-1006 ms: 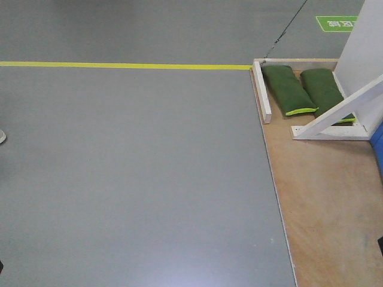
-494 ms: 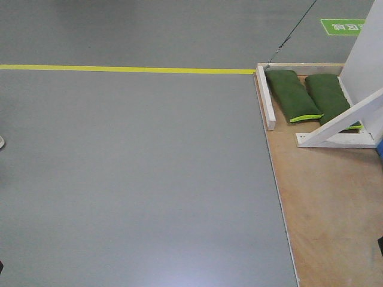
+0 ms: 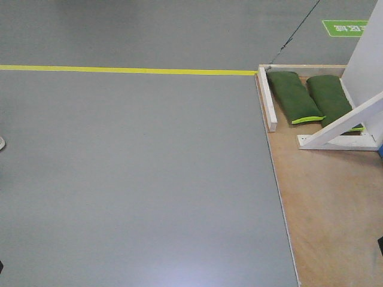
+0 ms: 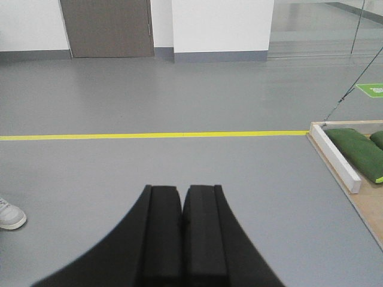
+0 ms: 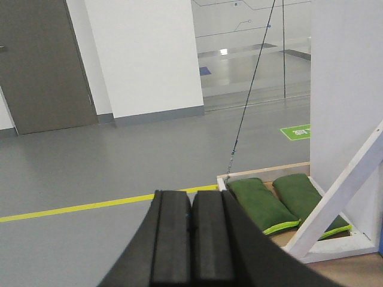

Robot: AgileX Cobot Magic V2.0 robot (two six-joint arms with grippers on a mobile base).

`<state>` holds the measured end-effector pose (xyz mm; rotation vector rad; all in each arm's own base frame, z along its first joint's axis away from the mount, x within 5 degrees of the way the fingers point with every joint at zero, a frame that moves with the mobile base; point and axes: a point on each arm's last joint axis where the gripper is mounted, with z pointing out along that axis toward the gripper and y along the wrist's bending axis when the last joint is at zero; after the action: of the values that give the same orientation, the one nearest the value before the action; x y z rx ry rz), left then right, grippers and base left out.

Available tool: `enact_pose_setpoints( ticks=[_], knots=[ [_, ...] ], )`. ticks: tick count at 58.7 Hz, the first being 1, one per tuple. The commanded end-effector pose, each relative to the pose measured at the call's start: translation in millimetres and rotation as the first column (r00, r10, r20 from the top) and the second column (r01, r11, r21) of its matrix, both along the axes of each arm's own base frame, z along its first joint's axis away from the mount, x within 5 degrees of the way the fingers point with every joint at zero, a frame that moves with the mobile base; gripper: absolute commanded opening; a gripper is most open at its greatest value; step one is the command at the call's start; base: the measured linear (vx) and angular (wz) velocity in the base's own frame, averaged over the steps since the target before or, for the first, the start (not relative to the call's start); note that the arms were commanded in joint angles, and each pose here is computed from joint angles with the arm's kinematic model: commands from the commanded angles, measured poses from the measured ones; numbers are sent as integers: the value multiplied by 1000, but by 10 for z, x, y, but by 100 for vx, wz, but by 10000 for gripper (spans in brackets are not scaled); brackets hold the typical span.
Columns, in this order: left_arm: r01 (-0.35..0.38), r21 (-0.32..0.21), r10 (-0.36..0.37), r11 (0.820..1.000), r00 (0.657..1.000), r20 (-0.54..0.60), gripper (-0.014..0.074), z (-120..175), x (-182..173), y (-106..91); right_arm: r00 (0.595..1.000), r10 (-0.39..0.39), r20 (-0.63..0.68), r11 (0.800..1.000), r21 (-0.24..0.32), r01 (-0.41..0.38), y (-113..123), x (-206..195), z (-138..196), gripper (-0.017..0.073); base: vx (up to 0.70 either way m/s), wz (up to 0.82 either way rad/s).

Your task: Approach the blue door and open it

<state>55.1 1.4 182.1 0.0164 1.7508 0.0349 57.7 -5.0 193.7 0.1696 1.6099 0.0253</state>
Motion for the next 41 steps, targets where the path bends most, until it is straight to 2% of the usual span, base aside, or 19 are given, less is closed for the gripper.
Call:
enact_pose_setpoints(
  ticks=[1, 14, 17, 20, 24, 34, 41],
  knots=[
    [12, -6, -11, 1000, 993, 115, 73, 165, -8, -9, 997, -9, 73, 1000, -12, 10, -7, 8, 64, 12, 0, 0],
    [12, -6, -11, 1000, 993, 115, 73, 165, -8, -9, 996, -9, 94, 1000, -14, 10, -6, 2, 122, 12, 0, 0],
    [12, -6, -11, 1000, 993, 115, 73, 165, -8, -9, 993, -9, 117, 1000, -3, 9, -5, -7, 198, 12, 0, 0],
    [12, -6, -11, 1000, 993, 115, 73, 165, -8, -9, 989, -10, 145, 1000, 31, 5, -4, -21, 288, 12, 0, 0],
    [12, -6, -11, 1000, 993, 115, 73, 165, -8, -9, 983, -9, 183, 998, 60, -2, 2, -53, 465, 12, 0, 0],
    [12, -6, -11, 1000, 993, 115, 73, 165, -8, -9, 986, 5, 168, 998, 57, -15, 16, -66, 1078, 12, 0, 0],
    [12, -6, -11, 1000, 993, 115, 73, 165, -8, -9, 977, 7, 211, 999, 48, -18, 11, -6, 1618, 12, 0, 0]
  ],
)
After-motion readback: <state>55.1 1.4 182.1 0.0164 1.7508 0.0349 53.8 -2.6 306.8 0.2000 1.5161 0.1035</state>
